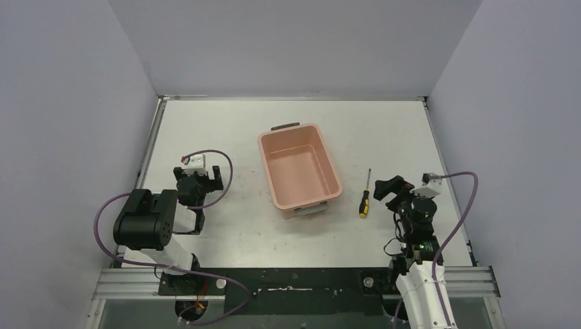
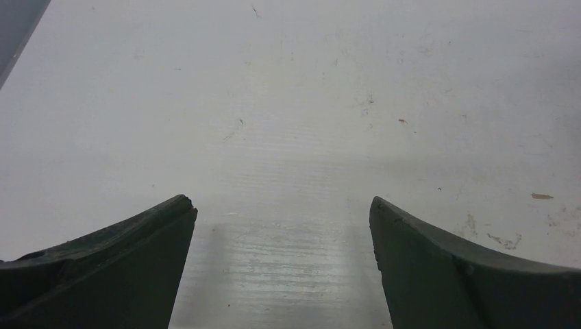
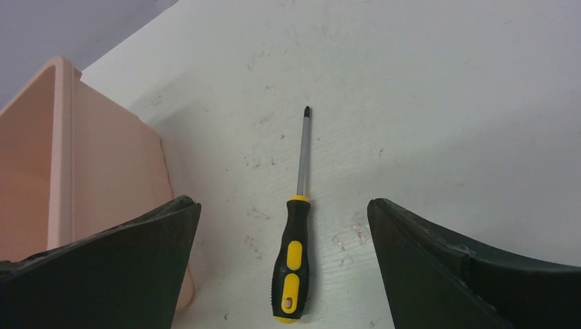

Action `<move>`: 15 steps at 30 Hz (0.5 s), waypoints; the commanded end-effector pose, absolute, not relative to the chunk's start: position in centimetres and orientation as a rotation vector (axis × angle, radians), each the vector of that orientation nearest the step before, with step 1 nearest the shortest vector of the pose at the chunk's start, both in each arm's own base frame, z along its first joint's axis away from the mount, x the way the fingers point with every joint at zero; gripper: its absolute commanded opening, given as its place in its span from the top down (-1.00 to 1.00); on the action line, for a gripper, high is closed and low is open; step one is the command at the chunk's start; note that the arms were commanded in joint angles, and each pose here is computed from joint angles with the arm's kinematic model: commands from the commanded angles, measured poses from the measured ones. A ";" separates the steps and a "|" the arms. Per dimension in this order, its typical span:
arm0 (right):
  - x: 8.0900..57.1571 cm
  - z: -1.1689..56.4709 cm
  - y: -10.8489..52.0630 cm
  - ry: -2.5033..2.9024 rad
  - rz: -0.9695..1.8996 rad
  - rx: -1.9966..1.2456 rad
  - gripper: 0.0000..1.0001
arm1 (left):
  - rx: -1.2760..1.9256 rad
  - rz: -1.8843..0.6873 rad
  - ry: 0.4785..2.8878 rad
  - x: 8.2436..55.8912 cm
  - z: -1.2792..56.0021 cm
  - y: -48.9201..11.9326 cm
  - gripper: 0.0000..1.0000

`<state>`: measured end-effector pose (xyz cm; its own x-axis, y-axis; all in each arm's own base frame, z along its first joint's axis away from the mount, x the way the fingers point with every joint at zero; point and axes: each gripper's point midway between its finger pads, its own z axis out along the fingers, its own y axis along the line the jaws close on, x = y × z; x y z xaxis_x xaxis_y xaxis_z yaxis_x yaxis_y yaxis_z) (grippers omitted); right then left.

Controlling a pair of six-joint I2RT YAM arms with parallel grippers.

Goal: Put the screwdriver in the bin

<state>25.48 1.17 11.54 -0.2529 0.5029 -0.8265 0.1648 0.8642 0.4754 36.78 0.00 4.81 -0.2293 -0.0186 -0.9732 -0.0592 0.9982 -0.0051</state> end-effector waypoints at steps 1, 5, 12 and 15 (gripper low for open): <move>26.7 17.1 0.8 1.728 0.352 0.493 -1.00 | -0.046 0.027 1.710 38.1 7.4 -0.1 -0.94; 27.3 19.6 1.7 1.746 0.364 0.380 -1.00 | -0.045 0.027 1.713 38.1 7.3 -0.2 -0.94; 29.6 19.0 3.4 1.997 0.418 0.343 -0.80 | -0.044 0.027 1.714 38.1 7.3 -0.2 -0.94; 30.1 15.6 2.2 2.190 0.289 0.437 -0.69 | -0.043 0.026 1.713 38.1 7.3 -0.2 -0.94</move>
